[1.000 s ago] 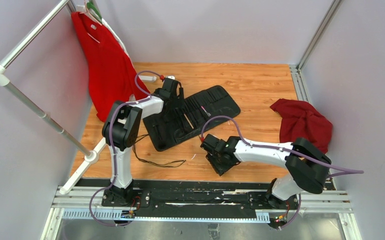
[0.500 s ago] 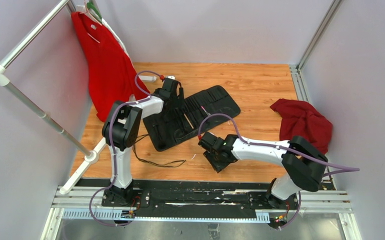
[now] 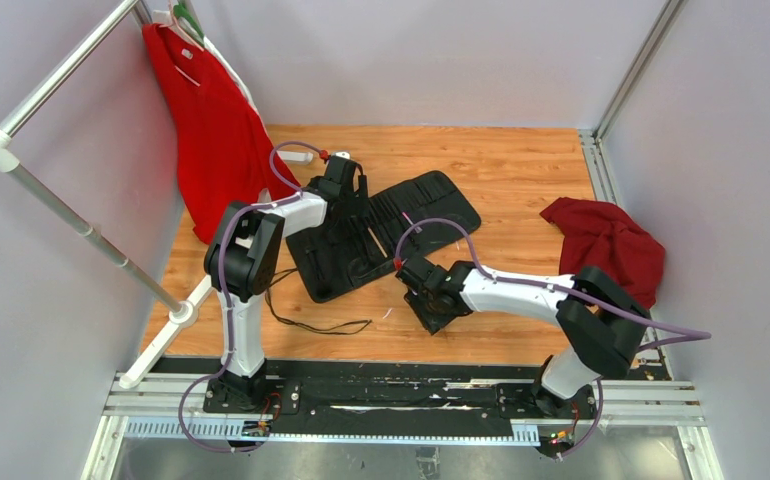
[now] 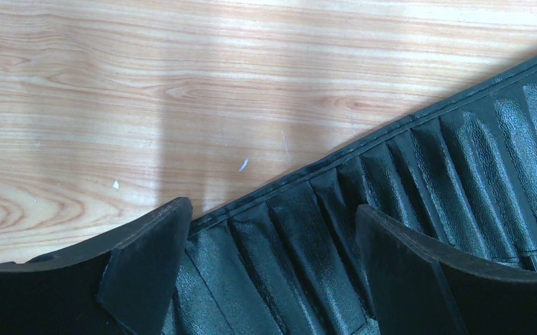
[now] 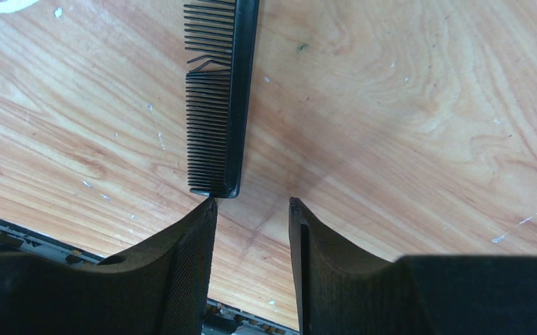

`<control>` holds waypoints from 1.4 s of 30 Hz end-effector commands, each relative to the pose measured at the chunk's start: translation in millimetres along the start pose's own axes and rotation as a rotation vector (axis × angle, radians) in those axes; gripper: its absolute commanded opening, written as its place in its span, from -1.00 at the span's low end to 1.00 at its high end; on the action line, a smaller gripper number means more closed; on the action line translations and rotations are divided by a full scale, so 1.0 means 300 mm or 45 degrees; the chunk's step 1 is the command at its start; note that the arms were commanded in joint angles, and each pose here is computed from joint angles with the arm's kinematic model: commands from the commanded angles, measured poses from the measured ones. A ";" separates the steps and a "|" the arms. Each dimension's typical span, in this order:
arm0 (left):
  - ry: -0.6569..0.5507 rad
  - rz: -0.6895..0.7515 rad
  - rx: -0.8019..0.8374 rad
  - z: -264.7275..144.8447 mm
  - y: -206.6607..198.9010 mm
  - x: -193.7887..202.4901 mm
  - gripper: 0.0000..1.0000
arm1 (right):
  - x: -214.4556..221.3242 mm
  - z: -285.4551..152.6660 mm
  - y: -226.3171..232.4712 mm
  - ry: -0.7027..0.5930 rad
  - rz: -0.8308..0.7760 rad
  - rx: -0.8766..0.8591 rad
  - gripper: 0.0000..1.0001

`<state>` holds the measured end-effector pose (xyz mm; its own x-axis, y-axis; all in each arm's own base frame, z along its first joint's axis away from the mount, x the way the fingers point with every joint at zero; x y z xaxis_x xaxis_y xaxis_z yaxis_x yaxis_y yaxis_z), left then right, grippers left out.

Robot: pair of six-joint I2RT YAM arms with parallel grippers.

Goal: Organize the makeup
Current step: Pick up the makeup tool from the center of the board.

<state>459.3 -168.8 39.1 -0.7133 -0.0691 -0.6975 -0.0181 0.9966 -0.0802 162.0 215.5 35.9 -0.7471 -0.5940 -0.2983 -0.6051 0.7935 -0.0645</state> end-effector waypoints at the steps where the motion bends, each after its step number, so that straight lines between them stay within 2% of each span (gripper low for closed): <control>1: 0.245 0.002 0.011 0.028 0.025 0.204 0.86 | -0.016 0.024 -0.037 -0.002 -0.004 0.054 -0.15; 6: 0.245 0.003 0.011 0.028 0.025 0.204 0.86 | -0.012 -0.004 -0.038 -0.016 0.014 0.043 -0.16; 11: 0.243 0.002 0.010 0.028 0.025 0.201 0.85 | -0.030 -0.106 -0.064 -0.103 0.038 0.059 -0.16; 19: 0.243 0.001 0.009 0.028 0.026 0.200 0.85 | -0.155 -0.199 -0.079 -0.227 -0.021 0.090 -0.16; 29: 0.245 0.003 0.012 0.028 0.025 0.202 0.85 | -0.370 -0.103 -0.056 -0.356 -0.088 0.074 -0.16; 42: 0.245 0.003 0.012 0.028 0.025 0.203 0.85 | -0.469 0.029 -0.037 -0.341 -0.108 0.009 -0.16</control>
<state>459.3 -168.8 39.1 -0.7133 -0.0691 -0.6975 -0.0181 0.9966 -0.0802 259.9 281.3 64.4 -0.6102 -0.6209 -0.4921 -0.6563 0.7441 -0.1249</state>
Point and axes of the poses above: each gripper's point midway between its finger pads, its own z axis out along the fingers, its own y axis along the line the jaws close on, x = y × z, the point moved 2 cm from there along -z, back along the fingers, and after that the axes turned 1 degree about z, right-handed, at the moved point
